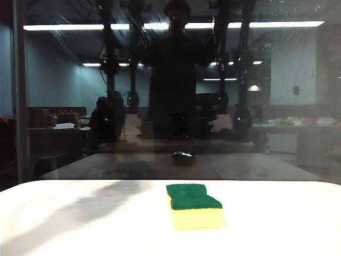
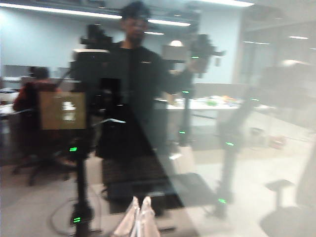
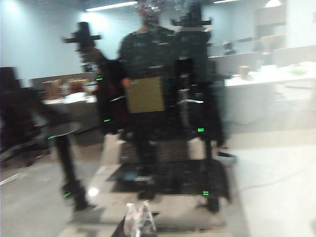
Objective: Reach upward to find where there is water on the glass, pick up the sponge from the table, dry the water, and finally place the sponge back on the table.
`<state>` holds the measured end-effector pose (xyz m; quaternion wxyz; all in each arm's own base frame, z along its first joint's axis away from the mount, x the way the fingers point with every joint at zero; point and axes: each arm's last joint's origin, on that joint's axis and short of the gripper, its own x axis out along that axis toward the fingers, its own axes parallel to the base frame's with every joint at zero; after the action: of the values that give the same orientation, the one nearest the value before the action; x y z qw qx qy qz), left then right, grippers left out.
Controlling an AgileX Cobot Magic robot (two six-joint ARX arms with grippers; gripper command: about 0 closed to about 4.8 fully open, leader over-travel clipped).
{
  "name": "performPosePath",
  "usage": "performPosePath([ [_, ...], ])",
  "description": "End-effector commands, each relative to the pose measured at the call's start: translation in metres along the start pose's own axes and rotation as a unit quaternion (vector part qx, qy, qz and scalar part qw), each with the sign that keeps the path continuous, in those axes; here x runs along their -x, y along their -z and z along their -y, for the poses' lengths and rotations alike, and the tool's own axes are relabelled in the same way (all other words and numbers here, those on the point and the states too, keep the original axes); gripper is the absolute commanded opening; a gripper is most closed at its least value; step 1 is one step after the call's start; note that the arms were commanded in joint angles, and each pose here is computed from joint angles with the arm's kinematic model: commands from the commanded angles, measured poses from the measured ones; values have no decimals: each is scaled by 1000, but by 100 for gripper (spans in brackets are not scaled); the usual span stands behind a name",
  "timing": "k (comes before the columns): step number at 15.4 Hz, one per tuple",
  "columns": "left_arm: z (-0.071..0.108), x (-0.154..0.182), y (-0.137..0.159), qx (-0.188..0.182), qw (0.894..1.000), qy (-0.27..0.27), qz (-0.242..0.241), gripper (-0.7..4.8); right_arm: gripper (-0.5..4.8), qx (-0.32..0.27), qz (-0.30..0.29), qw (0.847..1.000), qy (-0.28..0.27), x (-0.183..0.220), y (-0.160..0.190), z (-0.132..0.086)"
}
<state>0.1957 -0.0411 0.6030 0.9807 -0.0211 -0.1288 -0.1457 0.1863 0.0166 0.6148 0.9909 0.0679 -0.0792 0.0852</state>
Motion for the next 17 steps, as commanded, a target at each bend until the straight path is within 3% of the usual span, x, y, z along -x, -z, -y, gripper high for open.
performPosePath([
  [1, 4, 4, -5, 2, 998, 58, 11, -6, -6, 2, 11, 998, -57, 3, -4, -4],
  [4, 10, 6, -5, 1, 987, 161, 10, -6, -6, 4, 3, 991, -137, 5, -5, -9],
  [7, 17, 10, -7, -5, 955, 296, 16, -6, -6, -16, -15, 974, -226, 7, -4, -14],
  [8, 19, 11, -8, 9, 945, 327, 11, -6, -6, -23, -23, 966, -258, 8, -4, -15],
  [10, 21, 13, -9, 38, 927, 373, 1, -6, -6, -24, -31, 948, -317, 10, -4, -18],
  [12, 23, 15, -11, 42, 906, 422, 3, -6, -6, -14, -29, 920, -390, 13, -7, -22],
  [14, 24, 18, -14, 44, 886, 461, 4, -6, -6, -9, -27, 907, -421, 15, -8, -24],
  [17, 25, 18, -16, 60, 884, 463, 2, -6, -6, -21, -32, 907, -420, 15, -8, -24],
])
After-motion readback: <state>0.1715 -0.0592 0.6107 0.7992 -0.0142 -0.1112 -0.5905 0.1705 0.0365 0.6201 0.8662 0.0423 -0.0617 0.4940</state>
